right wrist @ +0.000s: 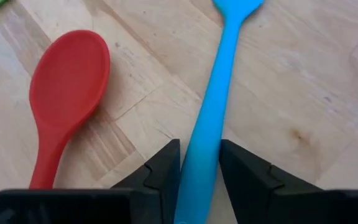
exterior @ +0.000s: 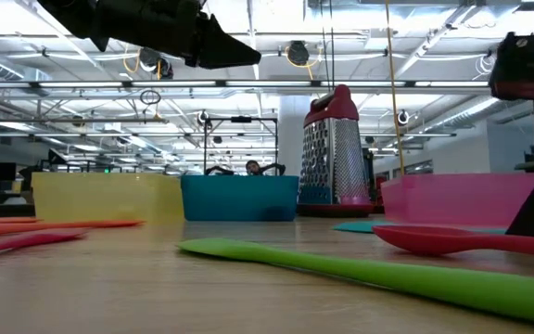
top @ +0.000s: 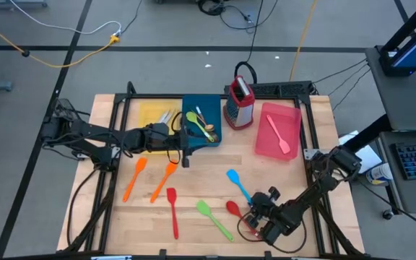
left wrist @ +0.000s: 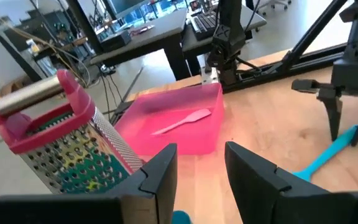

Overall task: Pick & Place Kitchen Items
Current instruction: Put the blue spatula into the pink bin

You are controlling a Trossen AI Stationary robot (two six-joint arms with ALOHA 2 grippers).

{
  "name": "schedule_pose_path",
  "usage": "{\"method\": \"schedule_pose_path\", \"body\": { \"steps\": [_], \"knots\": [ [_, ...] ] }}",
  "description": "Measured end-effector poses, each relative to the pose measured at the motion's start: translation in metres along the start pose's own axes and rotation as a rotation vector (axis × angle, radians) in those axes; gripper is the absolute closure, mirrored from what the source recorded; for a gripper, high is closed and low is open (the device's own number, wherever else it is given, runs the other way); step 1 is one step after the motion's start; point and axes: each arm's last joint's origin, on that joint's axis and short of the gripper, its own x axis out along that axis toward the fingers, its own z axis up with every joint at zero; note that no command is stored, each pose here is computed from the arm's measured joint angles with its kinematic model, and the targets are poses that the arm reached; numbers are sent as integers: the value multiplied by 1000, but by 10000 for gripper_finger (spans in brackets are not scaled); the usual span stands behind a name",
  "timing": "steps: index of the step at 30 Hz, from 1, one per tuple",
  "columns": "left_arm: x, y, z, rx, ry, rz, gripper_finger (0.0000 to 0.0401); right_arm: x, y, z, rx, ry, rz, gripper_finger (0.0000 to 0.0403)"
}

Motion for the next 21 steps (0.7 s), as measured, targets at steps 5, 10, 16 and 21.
{"method": "schedule_pose_path", "body": {
  "steps": [5,10,16,21],
  "knots": [
    [0,0,0,-34,0,0,260,9,-8,10,-91,-88,-71,296],
    [0,0,0,-35,2,0,260,23,-26,8,-6,-267,-111,328],
    [0,0,-2,-35,18,-5,260,48,-53,-5,67,-328,-16,348],
    [0,-1,-2,-41,19,-6,260,52,-67,-14,100,-381,43,304]
  ]
}}
